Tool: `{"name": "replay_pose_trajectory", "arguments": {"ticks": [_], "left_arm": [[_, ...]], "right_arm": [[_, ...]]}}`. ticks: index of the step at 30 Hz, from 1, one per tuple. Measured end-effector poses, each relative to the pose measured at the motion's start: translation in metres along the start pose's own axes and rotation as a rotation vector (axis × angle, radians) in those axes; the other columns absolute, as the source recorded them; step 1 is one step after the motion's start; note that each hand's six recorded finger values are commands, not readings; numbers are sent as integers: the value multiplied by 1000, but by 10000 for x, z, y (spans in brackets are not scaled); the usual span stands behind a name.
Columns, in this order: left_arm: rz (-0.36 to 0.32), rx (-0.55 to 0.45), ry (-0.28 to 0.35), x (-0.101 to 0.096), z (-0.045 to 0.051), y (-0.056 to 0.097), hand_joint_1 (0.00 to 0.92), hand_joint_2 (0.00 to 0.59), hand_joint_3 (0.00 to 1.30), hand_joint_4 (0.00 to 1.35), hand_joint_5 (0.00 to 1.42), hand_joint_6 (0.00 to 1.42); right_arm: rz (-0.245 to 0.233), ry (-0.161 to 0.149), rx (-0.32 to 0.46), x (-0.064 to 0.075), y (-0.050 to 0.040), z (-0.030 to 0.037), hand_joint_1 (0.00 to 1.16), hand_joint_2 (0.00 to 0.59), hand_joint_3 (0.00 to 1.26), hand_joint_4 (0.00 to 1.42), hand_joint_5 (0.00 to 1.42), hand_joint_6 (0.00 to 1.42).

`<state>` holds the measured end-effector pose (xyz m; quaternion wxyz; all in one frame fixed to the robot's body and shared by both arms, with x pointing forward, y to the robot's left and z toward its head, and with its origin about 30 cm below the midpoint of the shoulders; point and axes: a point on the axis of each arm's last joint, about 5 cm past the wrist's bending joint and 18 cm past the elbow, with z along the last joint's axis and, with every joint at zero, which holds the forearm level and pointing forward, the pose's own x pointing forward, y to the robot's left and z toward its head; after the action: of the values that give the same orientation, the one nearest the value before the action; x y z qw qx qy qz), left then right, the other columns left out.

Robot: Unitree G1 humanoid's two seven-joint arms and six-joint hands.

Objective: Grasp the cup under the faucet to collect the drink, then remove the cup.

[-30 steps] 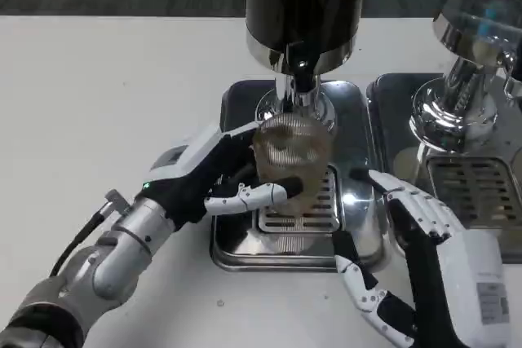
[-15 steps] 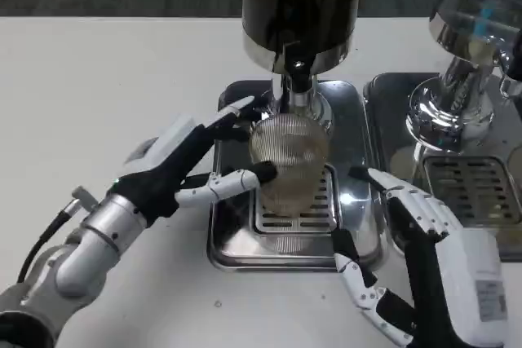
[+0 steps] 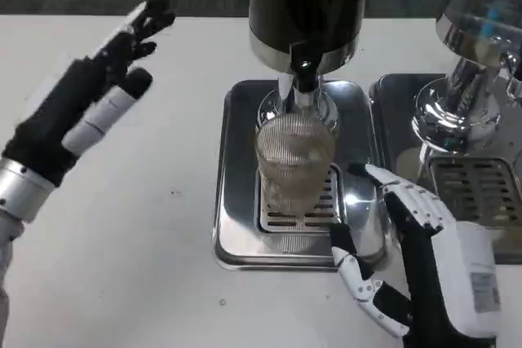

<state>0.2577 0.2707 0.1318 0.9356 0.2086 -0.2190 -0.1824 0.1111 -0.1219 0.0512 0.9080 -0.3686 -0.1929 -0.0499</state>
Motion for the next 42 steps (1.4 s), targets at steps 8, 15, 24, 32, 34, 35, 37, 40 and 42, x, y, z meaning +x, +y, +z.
{"name": "replay_pose_trajectory", "arguments": {"ticks": [8, 15, 24, 32, 34, 35, 37, 40, 42], "left_arm": [[-105, -249, -100, 243, 181, 215, 0, 134, 389, 365, 319, 202], [-191, -387, -155, 498, 312, 220, 0, 122, 393, 346, 349, 236], [-364, -546, -132, 800, 389, 146, 0, 114, 194, 154, 229, 150], [-479, -619, -76, 988, 373, 34, 0, 113, 154, 99, 191, 124], [-491, -621, -66, 1052, 377, 4, 0, 113, 154, 99, 190, 120], [-499, -618, -57, 1084, 380, -16, 0, 113, 146, 99, 182, 112], [-506, -624, -43, 1107, 359, -56, 0, 105, 144, 93, 178, 108], [-527, -623, -15, 1140, 328, -113, 0, 102, 144, 90, 176, 102], [-541, -621, 10, 1146, 296, -156, 0, 101, 144, 80, 168, 94]], "right_arm": [[0, 1, 17, 23, 24, -8, 425, 405, 309, 285, 288, 266], [4, 21, 31, 14, 55, -20, 425, 405, 344, 285, 288, 253], [-17, 26, 42, 23, 81, -13, 425, 405, 348, 285, 288, 233], [-29, 37, 39, 14, 103, -32, 425, 405, 348, 285, 288, 232], [-33, 35, 40, 18, 106, -30, 425, 405, 348, 285, 288, 232], [-34, 33, 43, 24, 112, -23, 425, 405, 348, 285, 288, 232], [-38, 32, 48, 28, 120, -14, 425, 405, 348, 285, 288, 232], [-40, 31, 50, 28, 125, -9, 425, 405, 348, 285, 288, 232], [-44, 31, 51, 27, 128, -6, 425, 405, 348, 285, 288, 232]]}}
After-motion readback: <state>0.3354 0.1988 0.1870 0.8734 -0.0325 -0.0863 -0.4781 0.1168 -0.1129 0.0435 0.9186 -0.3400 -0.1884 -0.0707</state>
